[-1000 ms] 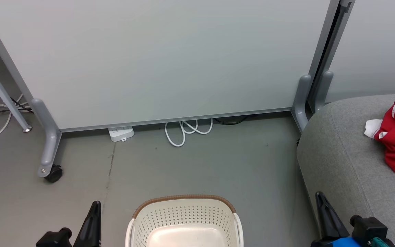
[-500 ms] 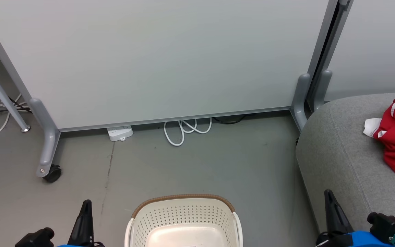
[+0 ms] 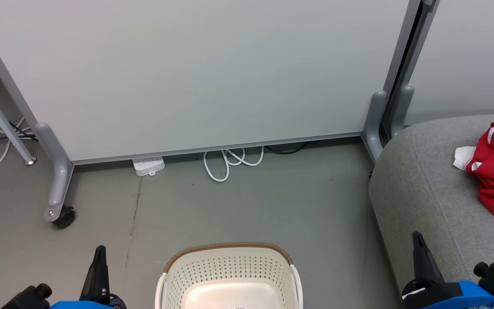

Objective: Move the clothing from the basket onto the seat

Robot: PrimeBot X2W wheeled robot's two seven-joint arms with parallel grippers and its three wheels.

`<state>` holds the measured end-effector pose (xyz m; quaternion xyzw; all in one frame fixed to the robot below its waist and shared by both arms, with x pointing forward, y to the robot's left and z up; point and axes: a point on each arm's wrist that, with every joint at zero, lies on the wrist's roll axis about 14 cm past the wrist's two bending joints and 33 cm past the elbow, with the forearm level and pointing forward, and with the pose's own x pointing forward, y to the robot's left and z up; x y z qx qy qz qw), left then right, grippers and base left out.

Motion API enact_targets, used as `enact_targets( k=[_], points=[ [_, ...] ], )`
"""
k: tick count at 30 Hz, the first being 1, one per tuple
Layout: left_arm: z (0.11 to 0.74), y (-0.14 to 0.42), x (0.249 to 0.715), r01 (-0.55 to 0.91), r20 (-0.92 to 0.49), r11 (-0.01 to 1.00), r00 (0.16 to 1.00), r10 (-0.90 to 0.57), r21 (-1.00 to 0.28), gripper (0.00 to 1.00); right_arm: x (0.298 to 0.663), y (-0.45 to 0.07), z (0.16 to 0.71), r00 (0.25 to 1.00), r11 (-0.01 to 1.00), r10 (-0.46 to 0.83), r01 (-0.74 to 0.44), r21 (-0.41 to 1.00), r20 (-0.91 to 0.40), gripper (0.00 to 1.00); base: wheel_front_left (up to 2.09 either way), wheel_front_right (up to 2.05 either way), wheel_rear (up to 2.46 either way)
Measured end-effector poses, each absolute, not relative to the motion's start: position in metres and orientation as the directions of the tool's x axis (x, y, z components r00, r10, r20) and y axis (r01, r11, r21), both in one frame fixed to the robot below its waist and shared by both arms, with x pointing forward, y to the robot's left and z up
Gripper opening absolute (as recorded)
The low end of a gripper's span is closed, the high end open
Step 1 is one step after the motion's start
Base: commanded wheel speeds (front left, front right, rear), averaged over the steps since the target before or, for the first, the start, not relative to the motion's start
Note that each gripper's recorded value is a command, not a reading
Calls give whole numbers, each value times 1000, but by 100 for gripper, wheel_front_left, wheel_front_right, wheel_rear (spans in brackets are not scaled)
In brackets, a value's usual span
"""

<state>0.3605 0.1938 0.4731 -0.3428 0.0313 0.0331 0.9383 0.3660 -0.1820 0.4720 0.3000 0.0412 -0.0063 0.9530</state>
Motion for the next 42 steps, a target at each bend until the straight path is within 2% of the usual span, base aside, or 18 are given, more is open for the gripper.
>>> enact_targets(
  k=[18,42],
  points=[
    [478,198,367,-96,-86,595,995,45,-798,0,372,-189,478,996,651,-8,69,756,-84,0,0,0,0],
    [486,199,375,-82,-75,378,997,33,-922,0,379,-193,486,997,420,-9,69,905,-73,0,0,0,0]
  ],
)
